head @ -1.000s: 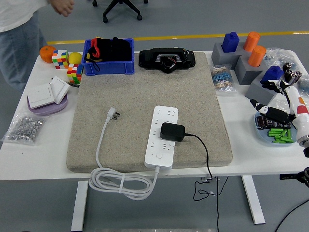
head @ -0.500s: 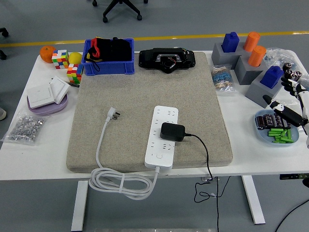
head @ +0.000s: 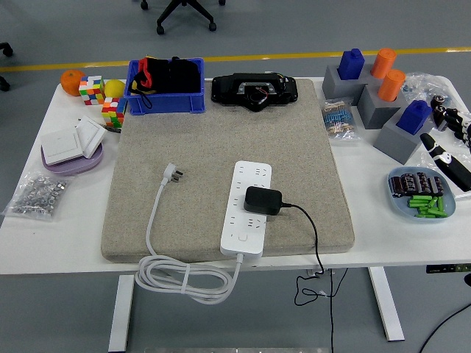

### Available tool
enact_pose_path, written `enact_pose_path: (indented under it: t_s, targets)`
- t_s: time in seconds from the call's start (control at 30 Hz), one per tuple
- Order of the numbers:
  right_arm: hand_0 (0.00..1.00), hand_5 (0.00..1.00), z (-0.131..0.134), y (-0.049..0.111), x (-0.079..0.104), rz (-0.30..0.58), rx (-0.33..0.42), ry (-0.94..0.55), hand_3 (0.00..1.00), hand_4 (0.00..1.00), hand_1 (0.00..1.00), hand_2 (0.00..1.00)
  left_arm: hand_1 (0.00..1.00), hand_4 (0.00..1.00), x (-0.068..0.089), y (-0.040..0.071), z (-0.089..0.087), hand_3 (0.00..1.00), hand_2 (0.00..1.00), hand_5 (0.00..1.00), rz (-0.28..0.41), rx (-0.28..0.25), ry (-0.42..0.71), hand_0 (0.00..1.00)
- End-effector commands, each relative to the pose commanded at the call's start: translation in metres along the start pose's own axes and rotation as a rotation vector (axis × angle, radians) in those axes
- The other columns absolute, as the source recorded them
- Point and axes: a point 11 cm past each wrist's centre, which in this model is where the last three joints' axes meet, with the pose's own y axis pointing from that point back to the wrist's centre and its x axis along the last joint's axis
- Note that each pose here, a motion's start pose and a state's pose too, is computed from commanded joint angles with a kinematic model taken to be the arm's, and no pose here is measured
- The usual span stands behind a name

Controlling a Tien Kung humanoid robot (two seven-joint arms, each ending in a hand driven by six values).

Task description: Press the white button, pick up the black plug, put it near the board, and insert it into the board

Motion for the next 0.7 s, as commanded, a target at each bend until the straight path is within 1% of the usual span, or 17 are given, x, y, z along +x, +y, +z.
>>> enact_pose_path:
  t_s: [0.17,0.3,0.6,0.7]
  targets:
    - [0.930,0.860,-0.005,0.001,0.000,0.005,0.012,-0.005,0.896,0.998,0.885,0.878,0.711,0.648,0.001,0.000,0.000,0.732,0.667,0.536,-0.002,-0.005,0.014,0.771]
    - [0.930,0.860,-0.008,0.001,0.001,0.012,0.019,-0.009,0.896,0.998,0.885,0.878,0.711,0.648,0.004,0.000,0.000,0.732,0.667,0.536,0.002,-0.008,0.025,0.771]
    - [0.932,0.850,-0.016,-0.003,0.002,0.014,0.038,-0.008,0.883,0.998,0.881,0.864,0.711,0.647,0.009,-0.001,-0.008,0.731,0.667,0.536,0.012,0.003,0.050,0.774]
    - [0.932,0.850,-0.019,-0.003,0.003,0.015,0.049,-0.006,0.883,0.998,0.881,0.864,0.711,0.647,0.010,-0.001,-0.006,0.731,0.667,0.536,0.014,-0.003,0.055,0.774]
